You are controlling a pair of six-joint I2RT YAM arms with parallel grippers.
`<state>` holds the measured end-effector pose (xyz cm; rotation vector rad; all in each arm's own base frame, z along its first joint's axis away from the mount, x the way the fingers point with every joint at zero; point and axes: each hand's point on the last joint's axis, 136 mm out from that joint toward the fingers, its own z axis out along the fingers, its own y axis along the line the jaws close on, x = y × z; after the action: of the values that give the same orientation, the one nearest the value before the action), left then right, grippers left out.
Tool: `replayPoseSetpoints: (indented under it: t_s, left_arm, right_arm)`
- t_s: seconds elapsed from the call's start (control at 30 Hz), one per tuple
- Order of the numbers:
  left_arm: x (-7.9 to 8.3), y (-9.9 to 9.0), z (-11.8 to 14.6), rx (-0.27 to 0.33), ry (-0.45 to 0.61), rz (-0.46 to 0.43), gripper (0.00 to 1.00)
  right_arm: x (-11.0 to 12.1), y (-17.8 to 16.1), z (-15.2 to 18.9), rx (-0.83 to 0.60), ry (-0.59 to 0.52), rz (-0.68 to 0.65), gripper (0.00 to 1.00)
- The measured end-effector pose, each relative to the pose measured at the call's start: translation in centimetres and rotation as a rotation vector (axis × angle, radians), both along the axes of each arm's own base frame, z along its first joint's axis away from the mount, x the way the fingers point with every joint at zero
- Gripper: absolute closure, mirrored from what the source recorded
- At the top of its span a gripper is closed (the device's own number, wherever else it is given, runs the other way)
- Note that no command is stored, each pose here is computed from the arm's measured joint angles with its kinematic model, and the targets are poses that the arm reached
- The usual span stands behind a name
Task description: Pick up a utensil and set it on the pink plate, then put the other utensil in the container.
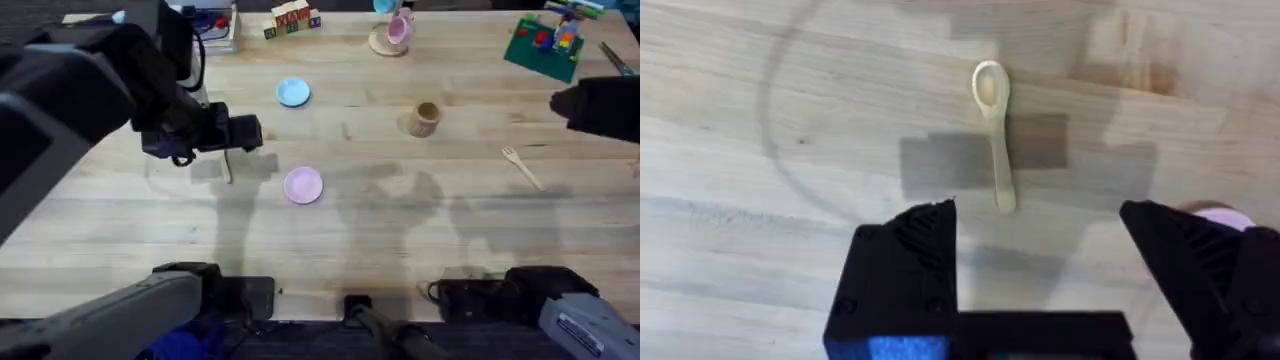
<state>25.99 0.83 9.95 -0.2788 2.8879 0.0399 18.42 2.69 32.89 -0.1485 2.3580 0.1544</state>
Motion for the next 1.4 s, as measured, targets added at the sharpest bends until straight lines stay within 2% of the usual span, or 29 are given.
replayPoseSetpoints:
  t_s: [0.3,0.33,0.53,0.7,0.87,1.4]
  left_arm:
    - [1.5,0.2,-1.7,0.005,0.014,0.007,0.008]
    - [1.7,0.7,-3.0,0.013,0.049,0.036,0.007]
    - [1.9,1.4,-4.7,0.014,0.093,0.088,0.008]
    - [2.6,1.4,-5.1,0.009,0.069,0.114,0.008]
    - [1.9,1.4,-6.2,0.003,0.076,0.136,0.008]
    - [2.0,1.3,-6.4,-0.007,0.045,0.143,0.008]
  right_arm:
    - [0.0,0.0,0.0,0.0,0.0,0.0,0.005]
    - [0.0,0.0,0.0,0.0,0.0,0.0,0.005]
    - [0.0,0.0,0.0,0.0,0.0,0.0,0.005]
    - [0.0,0.0,0.0,0.0,0.0,0.0,0.005]
    - [0.0,0.0,0.0,0.0,0.0,0.0,0.005]
    - [0.0,0.0,0.0,0.0,0.0,0.0,0.006]
